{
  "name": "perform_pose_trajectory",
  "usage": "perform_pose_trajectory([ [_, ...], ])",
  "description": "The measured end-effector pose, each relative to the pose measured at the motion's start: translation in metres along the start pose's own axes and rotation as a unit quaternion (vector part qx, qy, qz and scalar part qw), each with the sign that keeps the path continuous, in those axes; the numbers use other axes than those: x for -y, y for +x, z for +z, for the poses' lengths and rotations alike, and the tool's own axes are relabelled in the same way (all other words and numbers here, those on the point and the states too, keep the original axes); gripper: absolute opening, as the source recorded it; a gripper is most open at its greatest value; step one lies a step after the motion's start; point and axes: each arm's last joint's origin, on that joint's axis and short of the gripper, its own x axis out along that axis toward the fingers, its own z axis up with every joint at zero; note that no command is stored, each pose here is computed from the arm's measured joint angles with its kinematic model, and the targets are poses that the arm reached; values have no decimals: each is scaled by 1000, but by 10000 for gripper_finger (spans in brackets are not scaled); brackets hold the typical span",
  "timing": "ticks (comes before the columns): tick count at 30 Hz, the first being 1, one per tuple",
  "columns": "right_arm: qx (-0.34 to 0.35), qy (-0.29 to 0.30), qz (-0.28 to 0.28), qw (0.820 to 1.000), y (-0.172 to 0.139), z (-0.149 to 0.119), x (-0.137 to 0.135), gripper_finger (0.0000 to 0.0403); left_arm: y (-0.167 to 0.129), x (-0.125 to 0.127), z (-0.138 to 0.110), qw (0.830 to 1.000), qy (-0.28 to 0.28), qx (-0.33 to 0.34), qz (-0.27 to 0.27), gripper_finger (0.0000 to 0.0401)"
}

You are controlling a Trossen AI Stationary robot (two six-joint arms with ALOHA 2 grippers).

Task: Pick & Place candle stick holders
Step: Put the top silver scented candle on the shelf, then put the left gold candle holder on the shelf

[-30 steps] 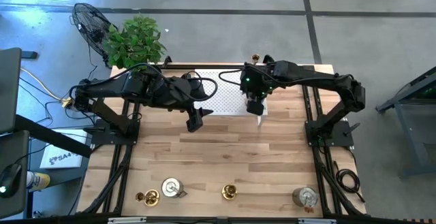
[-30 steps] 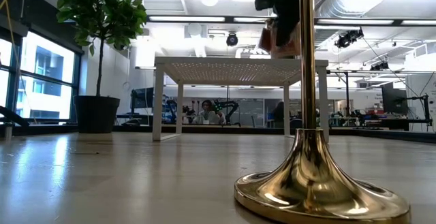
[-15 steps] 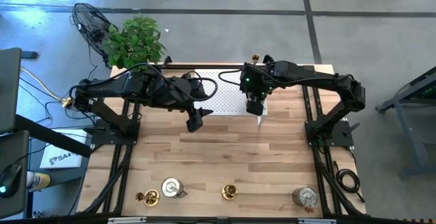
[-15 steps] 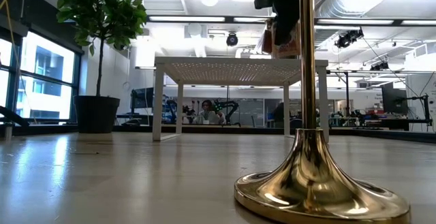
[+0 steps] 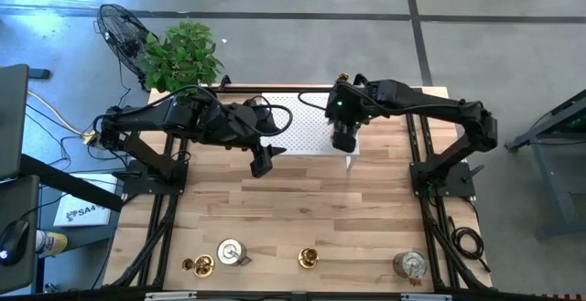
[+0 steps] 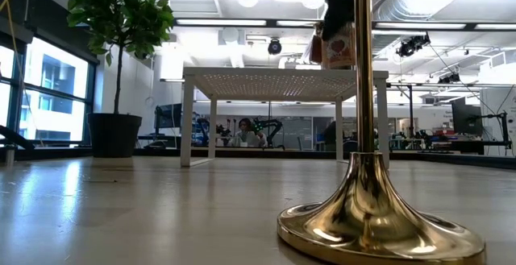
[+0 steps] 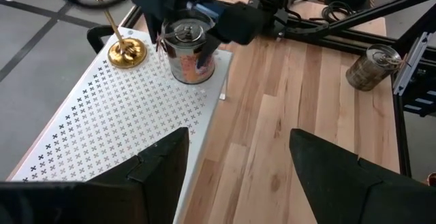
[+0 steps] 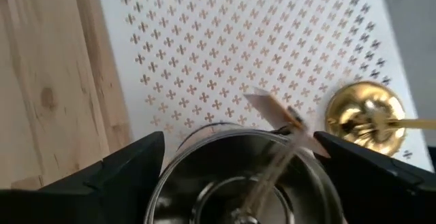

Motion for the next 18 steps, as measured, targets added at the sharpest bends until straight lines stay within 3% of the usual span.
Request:
perform_pose_trajectory([
  [12,149,17,-12,989,-64,-8,4,367,0,0,0,1000,0,-1,-1,250],
  [18,235,26,13,971,-105,-21,-3,367,0,2,-2,999,1,-21,-44,250],
])
